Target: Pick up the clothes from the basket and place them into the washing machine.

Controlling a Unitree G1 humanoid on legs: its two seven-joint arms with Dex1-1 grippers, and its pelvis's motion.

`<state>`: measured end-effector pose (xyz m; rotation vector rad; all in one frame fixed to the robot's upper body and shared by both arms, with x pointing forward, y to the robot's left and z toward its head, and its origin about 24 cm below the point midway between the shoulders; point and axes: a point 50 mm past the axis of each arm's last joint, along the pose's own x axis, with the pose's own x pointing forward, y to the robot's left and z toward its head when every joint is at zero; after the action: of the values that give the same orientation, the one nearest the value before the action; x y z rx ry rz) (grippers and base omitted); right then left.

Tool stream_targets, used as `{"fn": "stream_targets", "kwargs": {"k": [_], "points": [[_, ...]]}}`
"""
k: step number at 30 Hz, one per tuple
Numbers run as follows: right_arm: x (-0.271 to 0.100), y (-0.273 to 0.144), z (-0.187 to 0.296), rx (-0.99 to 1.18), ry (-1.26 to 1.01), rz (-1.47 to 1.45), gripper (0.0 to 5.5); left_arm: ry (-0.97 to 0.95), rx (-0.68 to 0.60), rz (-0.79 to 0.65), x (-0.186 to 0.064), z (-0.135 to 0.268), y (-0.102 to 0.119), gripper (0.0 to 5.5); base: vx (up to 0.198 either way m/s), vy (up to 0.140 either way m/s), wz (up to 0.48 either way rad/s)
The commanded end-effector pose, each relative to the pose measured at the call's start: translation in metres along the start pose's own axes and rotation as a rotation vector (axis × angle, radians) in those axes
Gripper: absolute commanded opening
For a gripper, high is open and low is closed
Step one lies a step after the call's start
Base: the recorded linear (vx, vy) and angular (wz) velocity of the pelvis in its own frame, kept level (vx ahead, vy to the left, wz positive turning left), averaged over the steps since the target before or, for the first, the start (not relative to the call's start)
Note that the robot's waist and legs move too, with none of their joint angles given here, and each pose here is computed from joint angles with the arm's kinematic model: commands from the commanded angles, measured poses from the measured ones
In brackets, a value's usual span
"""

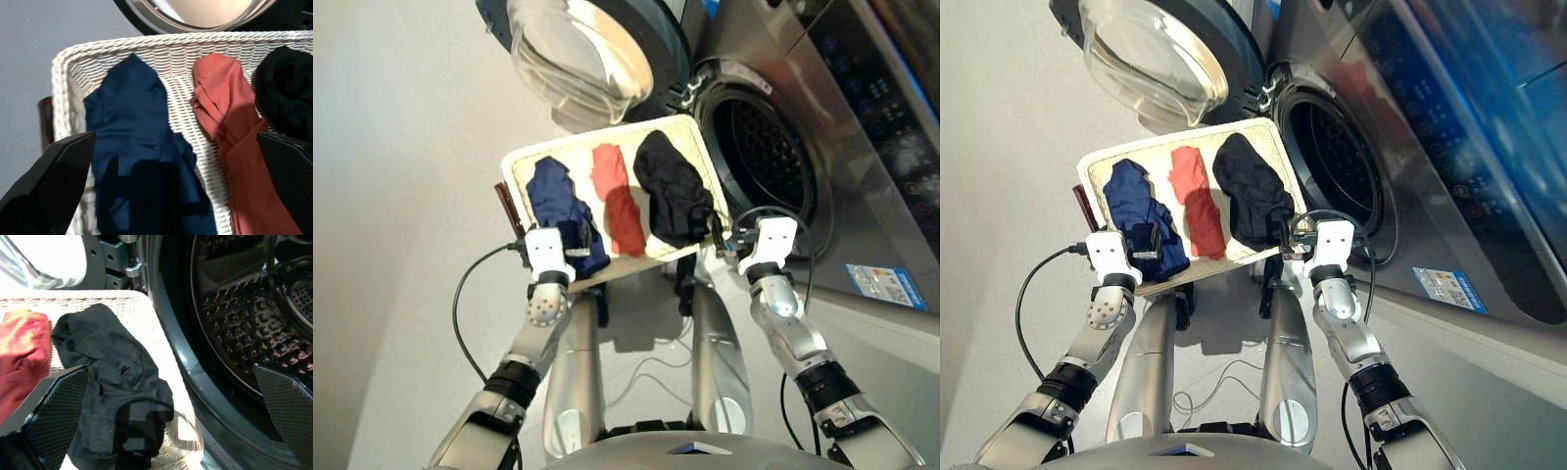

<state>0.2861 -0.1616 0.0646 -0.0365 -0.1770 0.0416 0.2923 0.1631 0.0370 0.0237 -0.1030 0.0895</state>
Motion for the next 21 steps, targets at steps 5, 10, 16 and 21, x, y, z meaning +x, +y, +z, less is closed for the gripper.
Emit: {"fn": "stream_targets", "kwargs": {"k": [5, 10, 16, 21], "points": [[0.003, 0.000, 0.038, 0.072, -0.205, -0.021, 5.50, -0.102, 0.078, 0.035, 0.010, 0.016, -0.003, 5.50, -0.055, -0.016, -0.033], [0.007, -0.001, 0.042, 0.069, -0.223, -0.039, 5.50, -0.127, 0.126, 0.069, 0.023, 0.024, -0.002, 5.50, -0.056, -0.008, -0.037], [0.006, -0.002, 0.048, 0.073, -0.249, -0.038, 5.50, -0.096, 0.244, 0.138, 0.036, 0.020, 0.005, 5.50, 0.000, 0.000, 0.000], [0.003, -0.003, 0.046, 0.068, -0.242, -0.031, 5.50, -0.034, 0.341, 0.188, 0.043, 0.011, 0.011, 5.50, 0.000, 0.000, 0.000]]}}
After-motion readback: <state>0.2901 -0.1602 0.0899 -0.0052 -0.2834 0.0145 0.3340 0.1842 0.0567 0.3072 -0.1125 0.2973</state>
